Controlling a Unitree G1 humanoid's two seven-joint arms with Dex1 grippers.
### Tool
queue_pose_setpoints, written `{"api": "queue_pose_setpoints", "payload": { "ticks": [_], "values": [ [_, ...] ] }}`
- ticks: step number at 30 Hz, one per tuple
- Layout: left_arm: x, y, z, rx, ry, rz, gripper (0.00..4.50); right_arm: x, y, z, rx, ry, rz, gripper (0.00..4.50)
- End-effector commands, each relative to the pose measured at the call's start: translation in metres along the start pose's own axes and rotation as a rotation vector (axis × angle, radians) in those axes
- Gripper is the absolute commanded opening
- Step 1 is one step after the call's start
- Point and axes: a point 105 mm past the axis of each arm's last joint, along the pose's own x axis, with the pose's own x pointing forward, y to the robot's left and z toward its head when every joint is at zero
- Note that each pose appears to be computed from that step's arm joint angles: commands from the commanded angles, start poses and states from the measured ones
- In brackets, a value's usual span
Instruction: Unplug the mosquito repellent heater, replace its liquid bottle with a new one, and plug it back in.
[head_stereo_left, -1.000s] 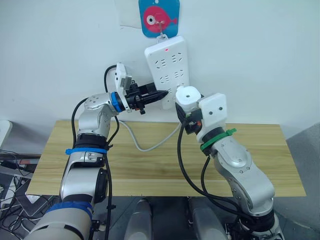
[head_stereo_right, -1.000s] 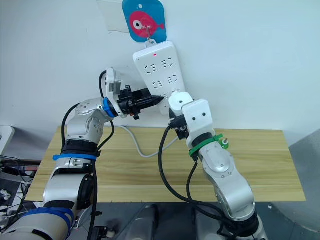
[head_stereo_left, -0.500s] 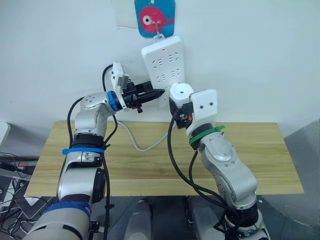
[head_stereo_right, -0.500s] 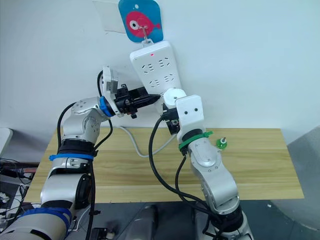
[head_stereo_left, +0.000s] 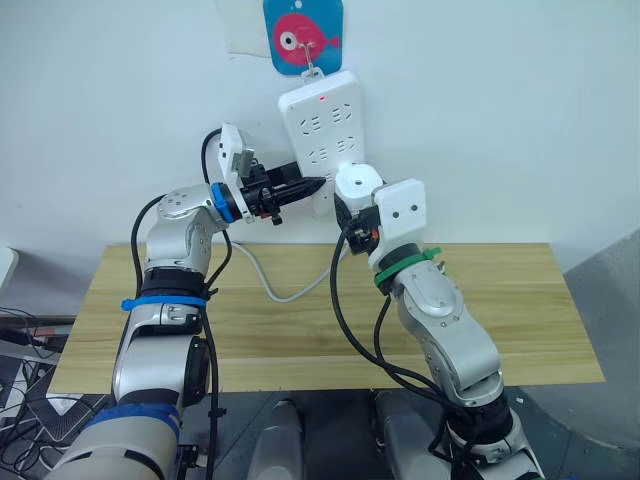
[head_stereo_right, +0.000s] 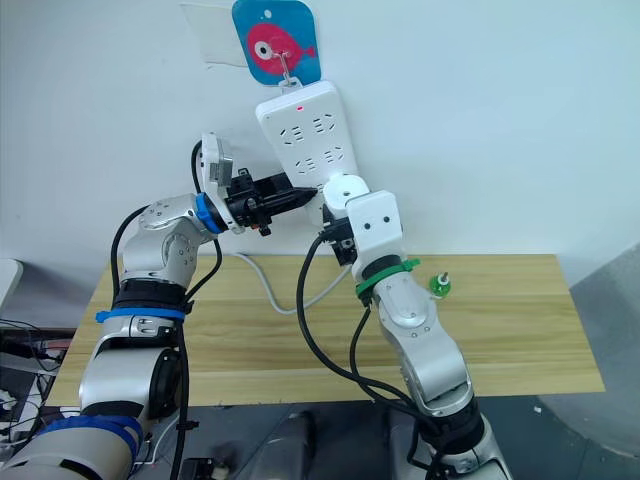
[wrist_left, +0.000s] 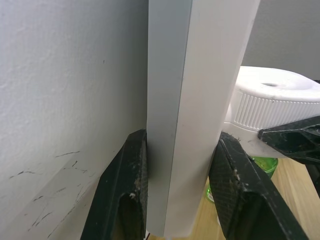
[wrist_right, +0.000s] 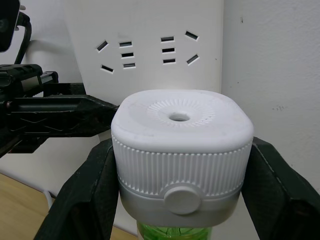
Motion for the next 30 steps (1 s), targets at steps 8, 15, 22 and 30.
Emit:
{"api": "queue_pose_setpoints", "payload": {
  "ticks": [8, 15, 22, 30],
  "values": [
    [0.014, -0.014, 0.017, 0.064, -0.059, -0.094, 1.31, -0.005, -0.015, 0.01, 0.002, -0.017, -0.041, 3.69],
    [0.014, -0.013, 0.016, 0.068, -0.061, -0.089, 1.31, -0.019, -0.018, 0.014, 0.003, -0.006, -0.035, 4.48],
    [0.015, -0.011, 0.014, 0.068, -0.053, -0.086, 1.31, -0.042, -0.017, 0.02, 0.01, 0.022, 0.037, 4.48],
    [0.015, -0.007, 0.011, 0.057, -0.044, -0.079, 1.31, -0.08, -0.015, 0.021, 0.104, 0.089, 0.201, 4.48]
  ]
}}
